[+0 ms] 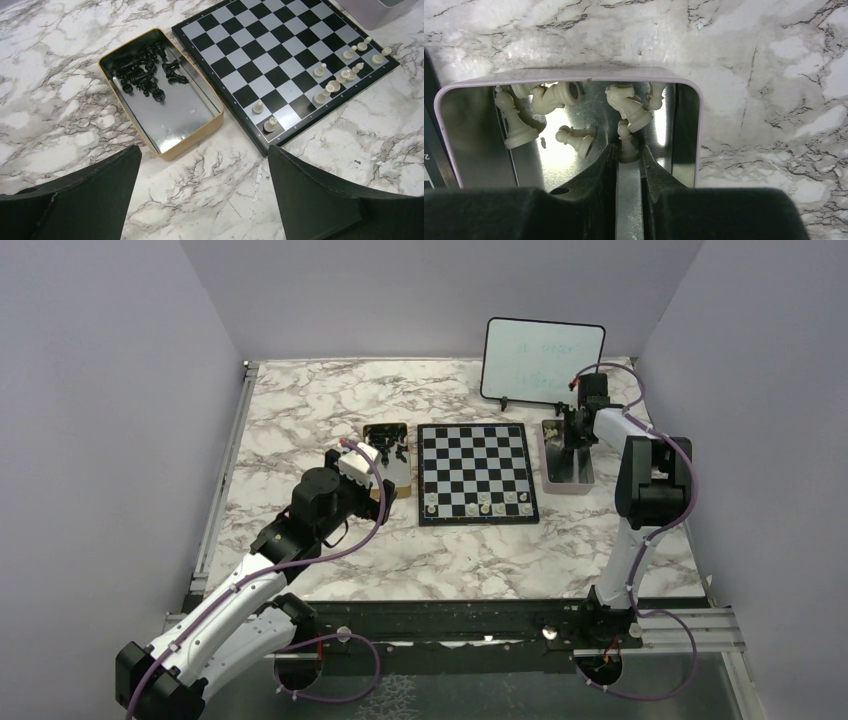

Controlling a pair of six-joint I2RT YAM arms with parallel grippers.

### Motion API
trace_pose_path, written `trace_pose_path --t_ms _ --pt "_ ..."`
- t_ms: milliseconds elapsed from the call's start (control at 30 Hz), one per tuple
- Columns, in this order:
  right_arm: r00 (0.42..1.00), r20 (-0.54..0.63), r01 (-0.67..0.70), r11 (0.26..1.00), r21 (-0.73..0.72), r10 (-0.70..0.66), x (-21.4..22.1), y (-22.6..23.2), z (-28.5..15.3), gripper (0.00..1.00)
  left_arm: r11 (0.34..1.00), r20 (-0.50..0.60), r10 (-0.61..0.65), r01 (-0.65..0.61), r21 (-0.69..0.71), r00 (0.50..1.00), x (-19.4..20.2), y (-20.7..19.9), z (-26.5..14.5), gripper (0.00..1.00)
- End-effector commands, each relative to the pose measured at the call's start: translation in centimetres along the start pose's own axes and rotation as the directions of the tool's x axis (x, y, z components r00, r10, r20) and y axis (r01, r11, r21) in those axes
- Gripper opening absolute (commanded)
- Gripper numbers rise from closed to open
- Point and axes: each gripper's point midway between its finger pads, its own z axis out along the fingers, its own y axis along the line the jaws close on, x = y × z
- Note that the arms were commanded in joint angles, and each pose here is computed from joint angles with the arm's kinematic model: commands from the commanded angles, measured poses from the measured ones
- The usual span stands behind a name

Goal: Set up the chess pieces on the board
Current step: Pick up the chess piece from the storage box.

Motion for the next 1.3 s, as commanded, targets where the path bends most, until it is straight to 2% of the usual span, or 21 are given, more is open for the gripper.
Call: trace_pose_path --t_ms 0,233,500,667,767,867,967,1167,1267 --pt "1.000 -0.030 0.004 1.000 -0.023 -0.004 1.0 0.2 0.0 0.14 1.000 0.025 0.007 -0.008 0.019 1.000 -0.5 -0.4 -0.1 0.98" --pt "0.999 0.033 0.005 0.999 -0.037 -0.004 -0.2 0.1 -3.9 0.13 0.999 0.035 -0.014 0.012 0.041 0.999 -1.0 -0.8 -0.1 0.97" --pt "0.990 0.139 0.022 0.979 -0.202 0.006 -0.6 2.9 -7.7 0.12 0.984 0.037 -0.085 0.078 0.160 0.996 -1.8 -3.1 -0.2 0.94" --pt "0.981 0.193 0.059 0.956 -0.288 -0.002 -0.7 5.4 -10.0 0.10 0.966 0.001 -0.189 0.186 0.178 0.982 -2.4 -3.9 0.2 0.88" --pt "0.961 0.276 0.116 0.941 -0.318 -0.025 -1.2 7.0 -12.2 0.09 0.951 -0.052 -0.263 0.268 0.155 0.963 -2.3 -4.0 0.8 0.86" --pt "0.937 0.348 0.149 0.926 -0.348 -0.020 -1.5 8.2 -14.8 0.08 0.928 -0.109 -0.300 0.316 0.199 0.948 -2.7 -5.2 1.2 0.85" --pt "0.910 0.413 0.219 0.878 -0.426 -0.026 -1.4 10.6 -17.3 0.09 0.894 -0.139 -0.342 0.367 0.255 0.929 -3.9 -6.6 1.6 0.82" --pt "0.849 0.521 0.416 0.717 -0.559 -0.087 0.7 18.5 -22.3 0.09 0.804 -0.163 -0.438 0.466 0.369 0.884 -7.1 -9.0 1.6 0.72" --pt "0.799 0.600 0.495 0.618 -0.611 -0.047 1.3 21.5 -25.5 0.09 0.754 -0.177 -0.501 0.527 0.391 0.847 -7.9 -9.6 1.4 0.64"
